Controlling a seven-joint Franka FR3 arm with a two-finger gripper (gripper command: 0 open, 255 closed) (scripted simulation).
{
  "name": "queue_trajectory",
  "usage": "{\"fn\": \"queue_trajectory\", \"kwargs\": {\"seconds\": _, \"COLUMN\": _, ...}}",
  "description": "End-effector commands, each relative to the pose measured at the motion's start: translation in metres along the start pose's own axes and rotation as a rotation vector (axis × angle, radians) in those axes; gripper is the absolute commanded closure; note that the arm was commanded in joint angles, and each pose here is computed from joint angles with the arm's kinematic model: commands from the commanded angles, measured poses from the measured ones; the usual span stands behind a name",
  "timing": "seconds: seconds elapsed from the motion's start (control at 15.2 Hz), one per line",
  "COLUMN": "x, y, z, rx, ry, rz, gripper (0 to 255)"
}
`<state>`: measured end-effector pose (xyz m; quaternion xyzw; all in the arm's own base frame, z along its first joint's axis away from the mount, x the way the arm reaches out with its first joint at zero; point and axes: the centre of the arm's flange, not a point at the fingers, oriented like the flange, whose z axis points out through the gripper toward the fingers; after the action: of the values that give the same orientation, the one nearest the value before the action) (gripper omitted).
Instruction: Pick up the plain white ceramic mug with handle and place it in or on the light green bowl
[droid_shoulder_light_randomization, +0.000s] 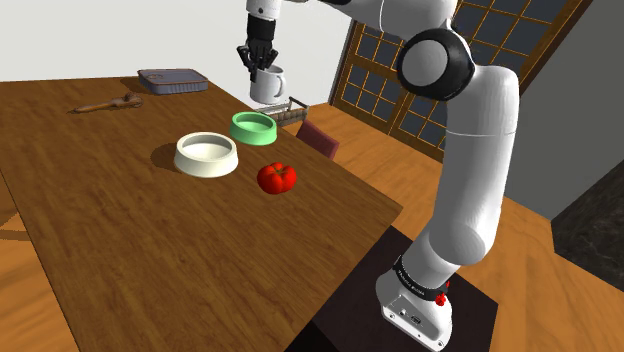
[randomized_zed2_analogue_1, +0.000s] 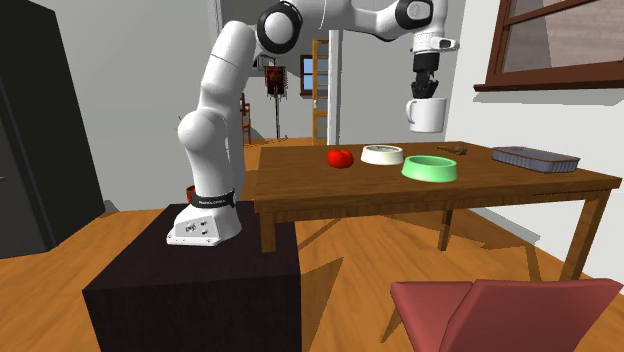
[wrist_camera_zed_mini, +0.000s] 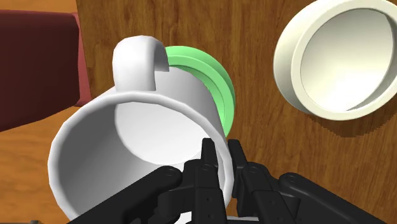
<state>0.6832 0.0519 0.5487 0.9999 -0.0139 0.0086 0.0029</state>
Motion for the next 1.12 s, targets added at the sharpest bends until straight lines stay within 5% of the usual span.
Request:
{"fn": "queue_trajectory", "kwargs": {"seconds": 0.0, "x": 0.022, "y": -0.003, "z": -0.002, "rx": 0.0, "ry": 0.001, "rz": 0.001, "gripper": 255}}
{"fn": "queue_trajectory", "kwargs": {"seconds": 1.06, "x": 0.02, "y": -0.004, "z": 0.082, "rx": 0.0, "ry": 0.001, "rz": 0.001, "gripper": 255}}
